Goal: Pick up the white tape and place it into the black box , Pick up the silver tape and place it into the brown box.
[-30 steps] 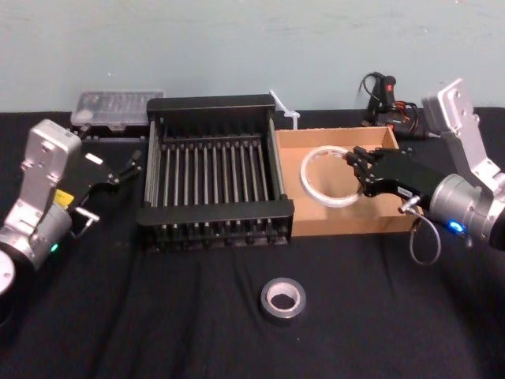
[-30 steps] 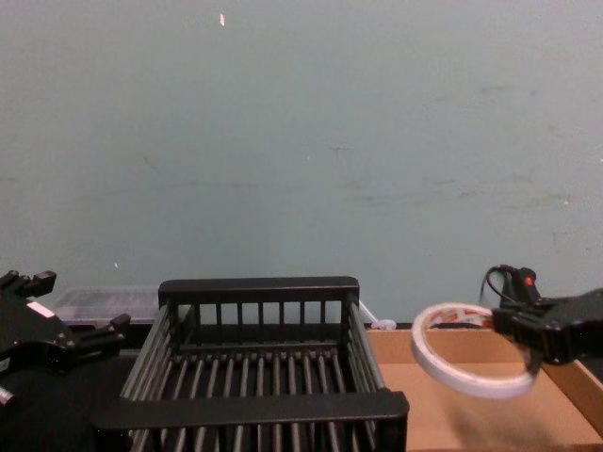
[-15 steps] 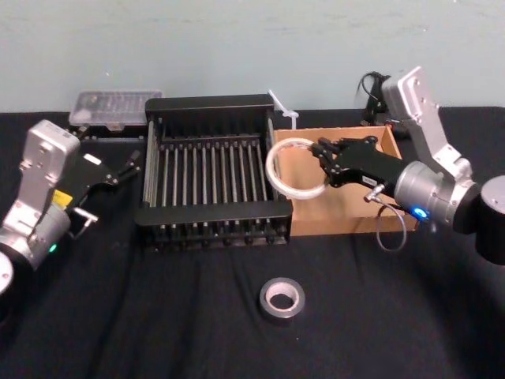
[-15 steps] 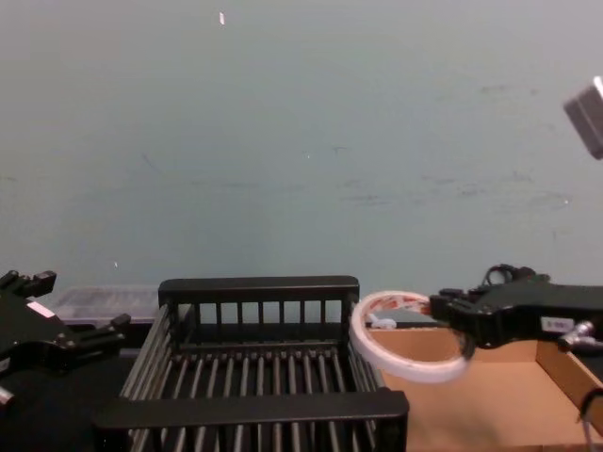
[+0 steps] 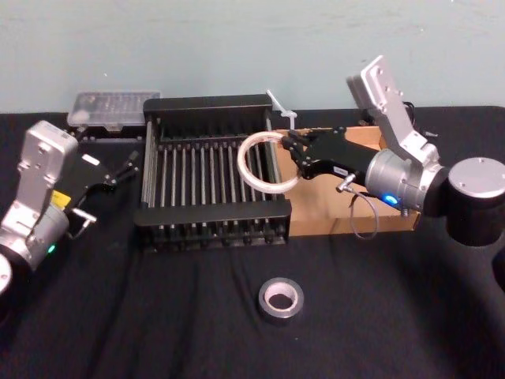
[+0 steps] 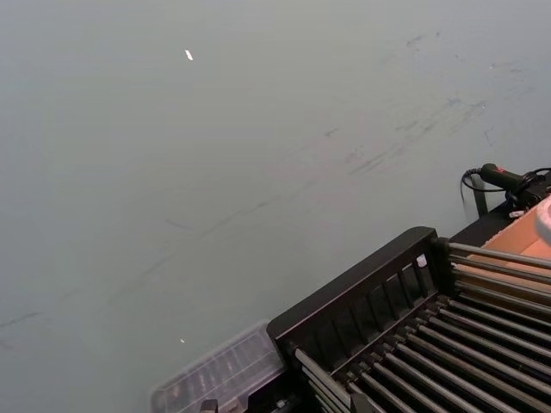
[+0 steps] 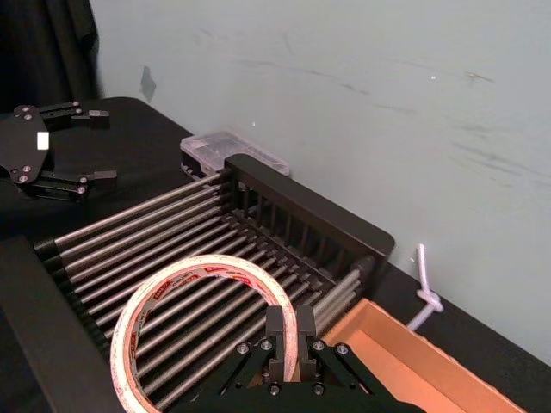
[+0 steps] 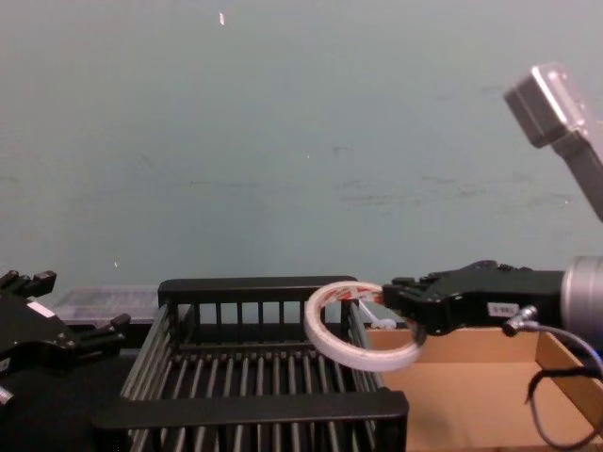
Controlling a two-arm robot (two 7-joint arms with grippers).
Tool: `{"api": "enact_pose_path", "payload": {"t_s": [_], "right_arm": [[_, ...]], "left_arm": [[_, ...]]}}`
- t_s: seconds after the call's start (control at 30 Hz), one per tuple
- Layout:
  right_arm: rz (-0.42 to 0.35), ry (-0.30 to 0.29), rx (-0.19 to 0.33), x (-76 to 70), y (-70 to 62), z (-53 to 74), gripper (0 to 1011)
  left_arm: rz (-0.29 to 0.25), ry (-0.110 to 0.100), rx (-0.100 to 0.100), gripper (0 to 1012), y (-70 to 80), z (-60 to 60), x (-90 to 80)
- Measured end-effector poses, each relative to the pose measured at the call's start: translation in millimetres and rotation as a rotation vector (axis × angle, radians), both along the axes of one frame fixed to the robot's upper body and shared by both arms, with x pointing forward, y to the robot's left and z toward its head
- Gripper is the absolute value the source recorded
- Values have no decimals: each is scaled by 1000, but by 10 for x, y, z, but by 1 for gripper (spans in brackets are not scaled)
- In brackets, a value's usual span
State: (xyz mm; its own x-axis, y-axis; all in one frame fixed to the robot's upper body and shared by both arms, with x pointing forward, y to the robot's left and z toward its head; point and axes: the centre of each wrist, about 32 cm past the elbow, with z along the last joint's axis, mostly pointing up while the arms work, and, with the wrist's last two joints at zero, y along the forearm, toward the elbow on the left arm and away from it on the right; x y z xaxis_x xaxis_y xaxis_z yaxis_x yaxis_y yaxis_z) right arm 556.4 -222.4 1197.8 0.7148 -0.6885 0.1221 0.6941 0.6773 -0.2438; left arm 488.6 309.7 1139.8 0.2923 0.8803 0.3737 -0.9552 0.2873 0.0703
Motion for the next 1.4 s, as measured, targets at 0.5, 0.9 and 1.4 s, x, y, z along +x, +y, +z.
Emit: {"api": "enact_pose_path", "payload": {"t_s": [0.5, 0.9, 1.4], "right_arm": [[53, 3, -8, 203, 253, -29, 93], [66, 0, -5, 256, 325, -42, 93], [63, 2, -6, 247, 315, -41, 207]], "left_arm": [[0, 0, 0, 1001, 0, 0, 0], [0, 0, 0, 1001, 0, 0, 0], [0, 0, 0, 1001, 0, 0, 0]]}}
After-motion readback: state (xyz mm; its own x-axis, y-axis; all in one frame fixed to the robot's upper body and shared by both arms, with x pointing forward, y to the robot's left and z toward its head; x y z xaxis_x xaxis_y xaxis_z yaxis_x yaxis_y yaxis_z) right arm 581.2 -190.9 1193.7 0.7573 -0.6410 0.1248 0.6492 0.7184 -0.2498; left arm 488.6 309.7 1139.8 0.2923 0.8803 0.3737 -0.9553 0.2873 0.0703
